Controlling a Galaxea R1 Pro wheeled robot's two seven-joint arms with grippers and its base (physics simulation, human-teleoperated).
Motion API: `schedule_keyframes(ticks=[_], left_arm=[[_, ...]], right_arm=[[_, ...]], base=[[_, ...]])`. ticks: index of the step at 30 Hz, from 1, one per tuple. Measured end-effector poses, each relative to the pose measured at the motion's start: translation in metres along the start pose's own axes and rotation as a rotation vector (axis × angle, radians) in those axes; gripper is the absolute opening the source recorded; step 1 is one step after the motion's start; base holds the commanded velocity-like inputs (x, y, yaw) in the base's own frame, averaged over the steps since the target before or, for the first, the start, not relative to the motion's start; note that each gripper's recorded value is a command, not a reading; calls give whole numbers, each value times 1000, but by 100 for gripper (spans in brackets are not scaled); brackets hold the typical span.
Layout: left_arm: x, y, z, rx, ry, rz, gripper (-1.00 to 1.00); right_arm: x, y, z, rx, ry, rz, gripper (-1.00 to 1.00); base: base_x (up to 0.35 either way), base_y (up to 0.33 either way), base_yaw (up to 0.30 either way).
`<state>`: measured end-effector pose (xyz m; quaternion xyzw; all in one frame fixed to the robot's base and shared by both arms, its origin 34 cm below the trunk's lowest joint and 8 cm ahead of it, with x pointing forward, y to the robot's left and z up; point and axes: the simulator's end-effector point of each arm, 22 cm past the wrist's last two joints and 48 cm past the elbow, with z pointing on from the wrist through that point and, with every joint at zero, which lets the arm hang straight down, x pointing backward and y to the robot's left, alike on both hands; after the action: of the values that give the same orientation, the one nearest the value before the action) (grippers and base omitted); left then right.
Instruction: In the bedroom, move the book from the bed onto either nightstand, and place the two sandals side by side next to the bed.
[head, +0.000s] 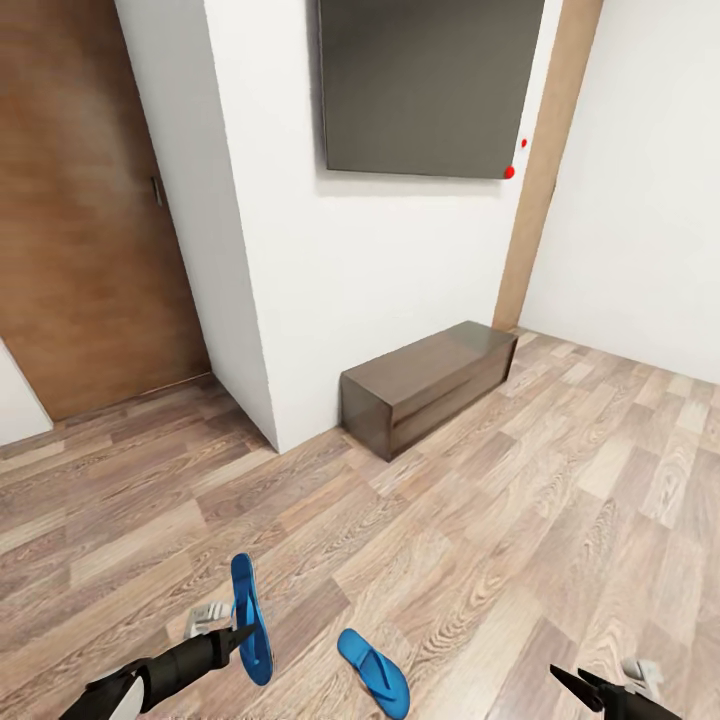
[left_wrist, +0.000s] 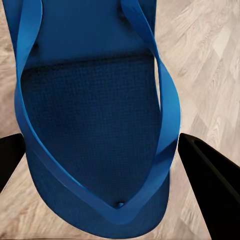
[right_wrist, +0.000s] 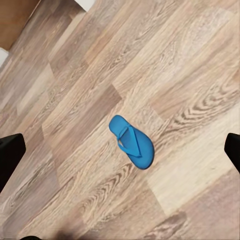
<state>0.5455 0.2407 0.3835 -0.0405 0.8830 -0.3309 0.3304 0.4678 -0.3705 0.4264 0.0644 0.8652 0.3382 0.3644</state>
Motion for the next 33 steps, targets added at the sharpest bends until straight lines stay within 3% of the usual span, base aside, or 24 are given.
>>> schedule_keyframes(ticks=[18, 33], left_arm=[[3, 2, 1, -3, 5, -5, -100], [3, 2, 1, -3, 6, -5, -100]], right_arm=[[2, -1, 0, 2, 5, 3, 100], [3, -1, 1, 1, 6, 4, 100]], base=[[54, -47, 283], [2, -1, 32]])
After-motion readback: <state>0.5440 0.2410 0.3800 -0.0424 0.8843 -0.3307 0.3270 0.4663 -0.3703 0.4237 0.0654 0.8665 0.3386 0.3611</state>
